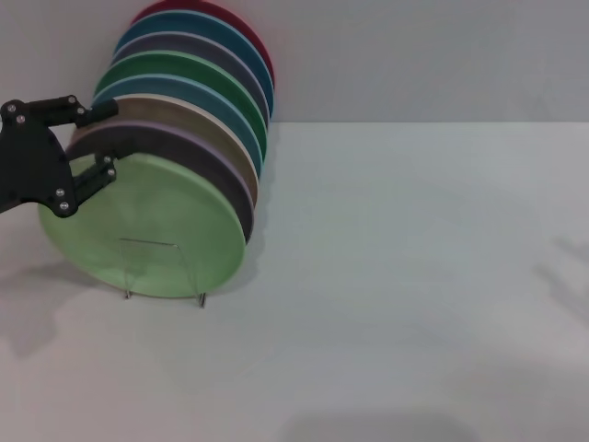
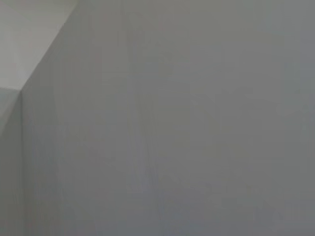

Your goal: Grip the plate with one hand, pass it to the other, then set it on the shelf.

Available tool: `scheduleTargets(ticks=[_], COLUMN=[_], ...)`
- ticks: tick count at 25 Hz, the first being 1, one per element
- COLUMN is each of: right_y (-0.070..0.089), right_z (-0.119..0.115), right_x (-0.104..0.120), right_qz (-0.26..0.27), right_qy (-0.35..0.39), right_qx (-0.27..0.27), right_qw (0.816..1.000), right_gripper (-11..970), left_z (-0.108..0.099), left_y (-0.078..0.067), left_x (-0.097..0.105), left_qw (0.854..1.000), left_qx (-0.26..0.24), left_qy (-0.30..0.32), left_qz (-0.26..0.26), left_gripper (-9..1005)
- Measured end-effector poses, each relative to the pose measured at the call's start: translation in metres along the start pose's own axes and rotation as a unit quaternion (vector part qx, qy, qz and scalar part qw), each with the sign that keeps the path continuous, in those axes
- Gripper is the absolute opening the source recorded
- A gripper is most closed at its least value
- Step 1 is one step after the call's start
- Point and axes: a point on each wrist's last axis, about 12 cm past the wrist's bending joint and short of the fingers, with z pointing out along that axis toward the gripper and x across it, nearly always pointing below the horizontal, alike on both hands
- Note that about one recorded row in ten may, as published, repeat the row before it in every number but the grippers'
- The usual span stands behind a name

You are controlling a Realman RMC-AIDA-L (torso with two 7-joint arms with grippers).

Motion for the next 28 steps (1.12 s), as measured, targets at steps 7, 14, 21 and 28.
scheduleTargets(ticks=[7, 14, 21, 28], right_y=[0.001, 0.000, -0.010, -0.034], right_z=[0.000, -0.006, -0.030, -0.050], right_x=[0.000, 0.004, 0.037, 0.072], right_qz=[0.000, -0.033, -0.171, -0.174], right_qy=[0.001, -0.008, -0.060, -0.118], right_qx=[-0.001, 0.016, 0.135, 0.353], right_qw=[1.000, 0.999, 0.974, 0.912], right_gripper=[607, 607, 607, 607], left_z=[-0.017, -0.043, -0.064, -0.082], left_y=[-0.007, -0.023, -0.051, -0.086], left_x=[-0.014, -0.020, 0.003, 0.029], left_qw=[0.997, 0.952, 0.865, 0.782], left_qx=[-0.037, -0.273, -0.500, -0.613], left_qy=[-0.064, -0.109, -0.011, 0.068], left_qz=[0.034, 0.086, 0.036, -0.091], left_gripper=[471, 628, 625, 627])
